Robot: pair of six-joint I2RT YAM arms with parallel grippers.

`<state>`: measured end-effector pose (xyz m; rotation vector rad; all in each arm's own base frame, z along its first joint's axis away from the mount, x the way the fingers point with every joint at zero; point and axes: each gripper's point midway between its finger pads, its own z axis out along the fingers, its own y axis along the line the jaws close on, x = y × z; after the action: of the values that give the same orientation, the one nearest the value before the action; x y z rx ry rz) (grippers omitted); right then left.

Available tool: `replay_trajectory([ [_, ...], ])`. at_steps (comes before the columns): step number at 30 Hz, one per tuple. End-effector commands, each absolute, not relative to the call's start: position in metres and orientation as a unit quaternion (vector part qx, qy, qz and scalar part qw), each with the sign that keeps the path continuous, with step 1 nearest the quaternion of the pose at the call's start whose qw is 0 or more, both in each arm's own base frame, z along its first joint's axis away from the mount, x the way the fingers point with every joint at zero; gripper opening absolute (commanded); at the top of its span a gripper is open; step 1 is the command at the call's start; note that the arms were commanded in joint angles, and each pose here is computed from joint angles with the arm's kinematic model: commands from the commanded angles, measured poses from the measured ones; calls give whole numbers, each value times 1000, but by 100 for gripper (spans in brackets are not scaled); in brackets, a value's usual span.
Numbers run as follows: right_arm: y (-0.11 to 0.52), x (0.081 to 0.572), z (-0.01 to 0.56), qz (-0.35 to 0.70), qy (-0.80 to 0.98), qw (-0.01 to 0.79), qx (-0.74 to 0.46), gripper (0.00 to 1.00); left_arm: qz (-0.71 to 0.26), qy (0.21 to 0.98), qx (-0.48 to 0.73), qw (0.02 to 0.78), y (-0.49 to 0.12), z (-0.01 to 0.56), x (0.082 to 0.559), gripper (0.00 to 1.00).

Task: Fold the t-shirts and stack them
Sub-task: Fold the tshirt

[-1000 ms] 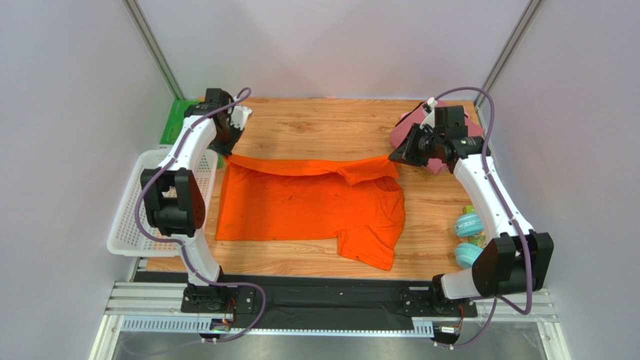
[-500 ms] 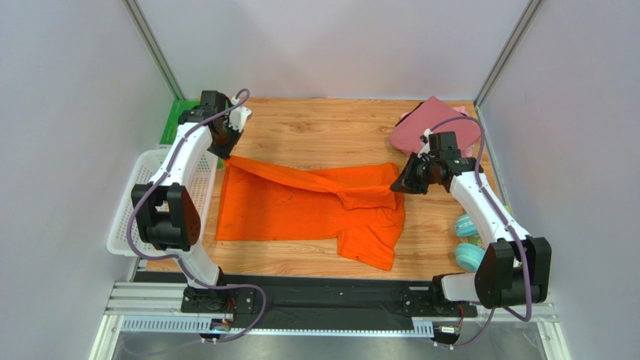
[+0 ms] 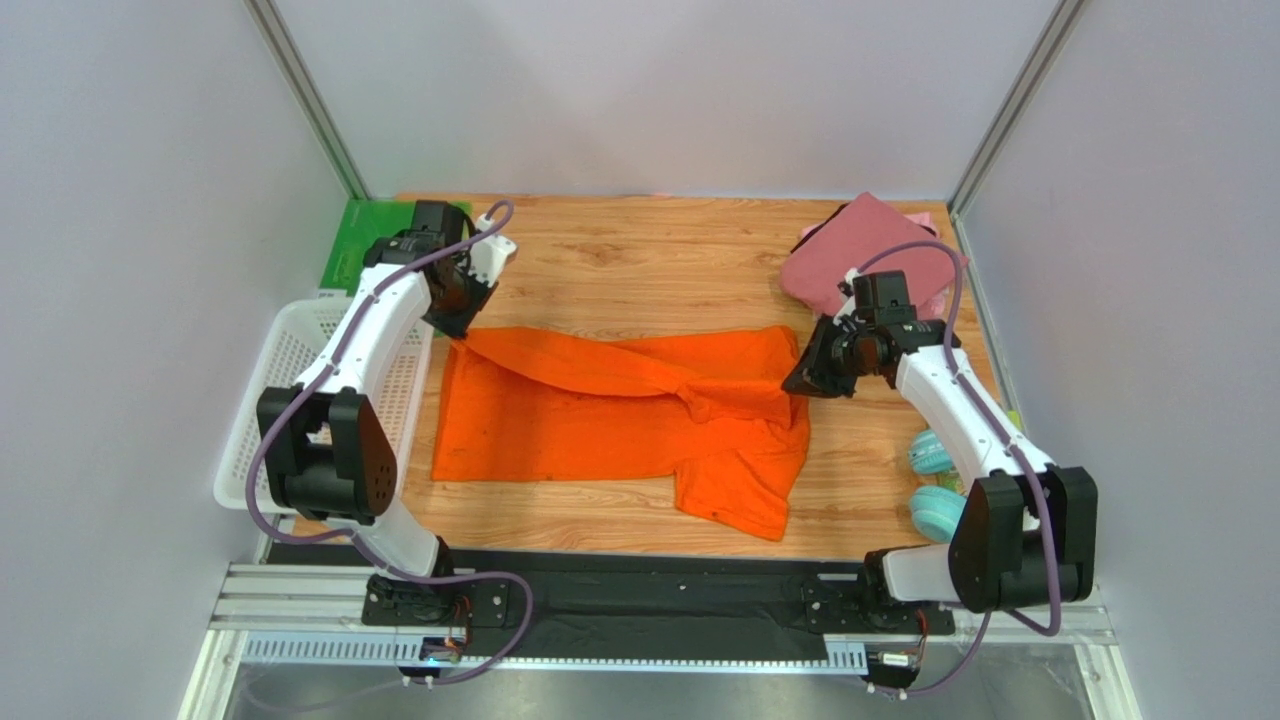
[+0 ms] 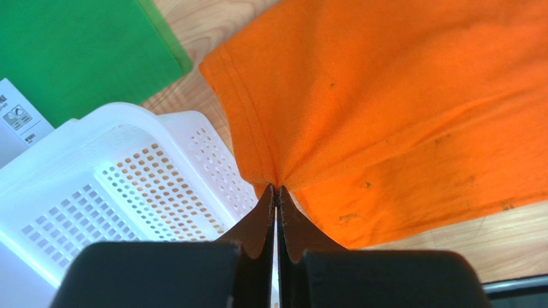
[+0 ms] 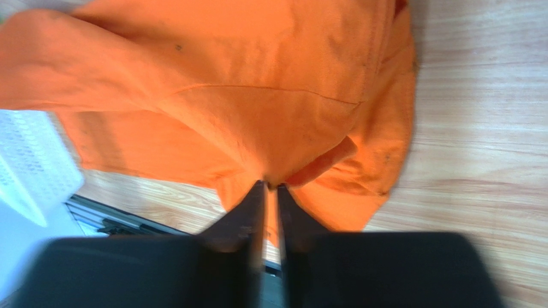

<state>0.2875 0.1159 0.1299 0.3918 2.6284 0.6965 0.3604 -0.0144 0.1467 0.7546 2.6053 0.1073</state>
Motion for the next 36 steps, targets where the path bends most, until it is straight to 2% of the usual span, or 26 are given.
replay_trajectory([
  [1, 107, 286, 106, 212, 950, 180, 140, 26, 27, 929, 294, 222, -24, 157, 345, 0],
  [7, 105, 303, 116, 204, 949, 195, 143, 45, 24, 935, 296, 193, -22, 137, 332, 0],
  [12, 111, 337, 151, 220, 936, 235, 139, 45, 22, 940, 295, 172, -21, 120, 329, 7],
  [13, 115, 351, 167, 232, 930, 252, 133, 45, 22, 940, 294, 170, -20, 119, 329, 11],
  [14, 117, 358, 171, 234, 929, 256, 131, 44, 23, 941, 293, 169, -20, 118, 330, 24],
  [16, 123, 381, 177, 243, 926, 261, 125, 43, 24, 942, 291, 165, -20, 117, 330, 42],
  [22, 142, 421, 144, 269, 931, 214, 126, 38, 51, 941, 284, 179, -12, 129, 336, 61],
  [29, 168, 418, 107, 280, 936, 179, 121, 36, 16, 936, 286, 202, -43, 138, 349, 62],
  [36, 162, 419, 84, 258, 944, 164, 126, 35, -51, 947, 267, 172, -79, 100, 392, 59],
])
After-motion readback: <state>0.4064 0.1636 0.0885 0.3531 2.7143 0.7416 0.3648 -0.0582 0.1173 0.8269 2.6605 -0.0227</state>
